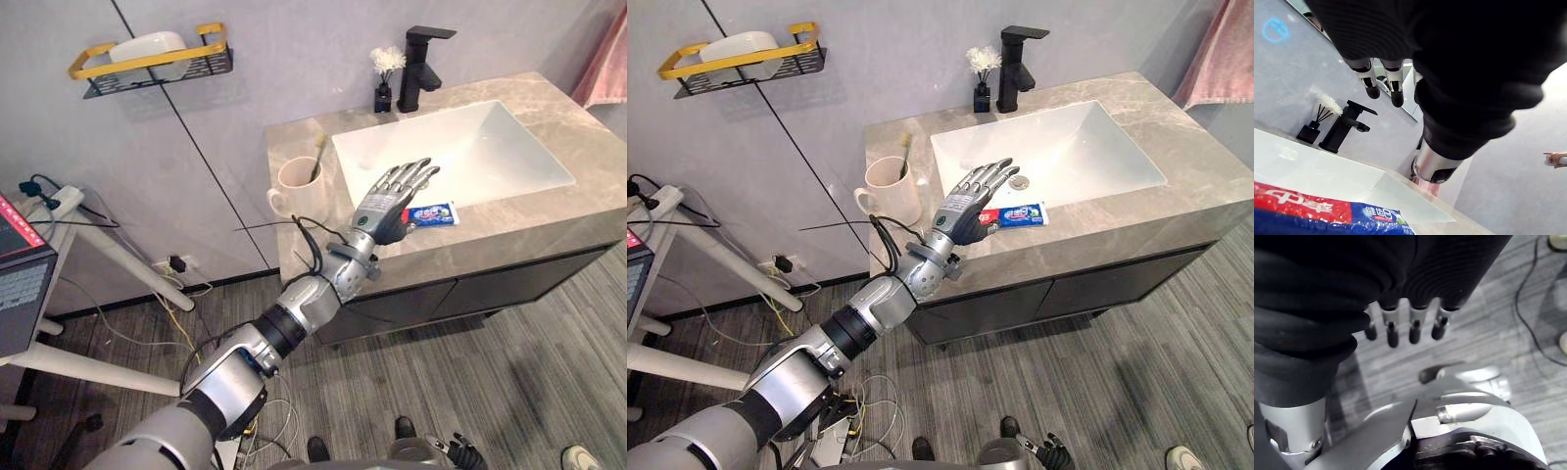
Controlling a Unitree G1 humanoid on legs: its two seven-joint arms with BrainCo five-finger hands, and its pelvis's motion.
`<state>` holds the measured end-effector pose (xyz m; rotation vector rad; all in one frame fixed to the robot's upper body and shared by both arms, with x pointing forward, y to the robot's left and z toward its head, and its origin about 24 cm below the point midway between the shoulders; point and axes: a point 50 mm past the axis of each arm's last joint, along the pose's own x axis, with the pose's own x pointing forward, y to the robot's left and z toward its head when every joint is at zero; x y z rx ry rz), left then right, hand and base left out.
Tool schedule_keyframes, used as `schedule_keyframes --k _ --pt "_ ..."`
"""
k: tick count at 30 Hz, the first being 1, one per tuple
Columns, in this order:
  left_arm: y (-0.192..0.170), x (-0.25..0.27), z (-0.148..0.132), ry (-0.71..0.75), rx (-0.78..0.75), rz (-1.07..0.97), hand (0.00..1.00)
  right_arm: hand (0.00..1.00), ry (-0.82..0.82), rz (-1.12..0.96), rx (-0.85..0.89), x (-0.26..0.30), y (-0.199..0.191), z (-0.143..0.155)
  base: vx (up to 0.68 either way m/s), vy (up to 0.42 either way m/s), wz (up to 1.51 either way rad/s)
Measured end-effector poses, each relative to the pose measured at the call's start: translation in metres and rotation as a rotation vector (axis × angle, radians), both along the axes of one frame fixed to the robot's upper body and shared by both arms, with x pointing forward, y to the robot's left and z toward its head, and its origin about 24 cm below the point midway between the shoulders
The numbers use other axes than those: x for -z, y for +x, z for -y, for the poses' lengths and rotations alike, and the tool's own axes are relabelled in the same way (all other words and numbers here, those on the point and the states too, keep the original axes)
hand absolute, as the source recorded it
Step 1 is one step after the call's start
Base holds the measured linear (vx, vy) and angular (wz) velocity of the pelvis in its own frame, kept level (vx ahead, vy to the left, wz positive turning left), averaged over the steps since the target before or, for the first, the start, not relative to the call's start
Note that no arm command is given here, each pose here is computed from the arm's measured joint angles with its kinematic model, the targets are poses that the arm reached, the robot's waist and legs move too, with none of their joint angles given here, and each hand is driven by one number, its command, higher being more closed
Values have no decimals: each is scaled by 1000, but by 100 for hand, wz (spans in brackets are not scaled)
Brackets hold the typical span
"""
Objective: Organize washtable
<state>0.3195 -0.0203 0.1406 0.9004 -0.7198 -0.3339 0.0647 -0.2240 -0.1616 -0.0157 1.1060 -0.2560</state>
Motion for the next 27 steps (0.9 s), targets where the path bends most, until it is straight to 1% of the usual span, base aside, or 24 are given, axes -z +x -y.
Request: schedule_keyframes --k 17,24,27 --pt "8 17 -5 47 -48 -64 0 0 10 6 -45 0 5 -7 -7 -21 5" --pt "12 36 -9 119 -69 -129 0 0 15 11 -48 0 10 -9 -10 -8 0" --pt "11 43 -6 146 -62 -155 0 0 19 11 -48 0 11 -10 -17 -18 -2"
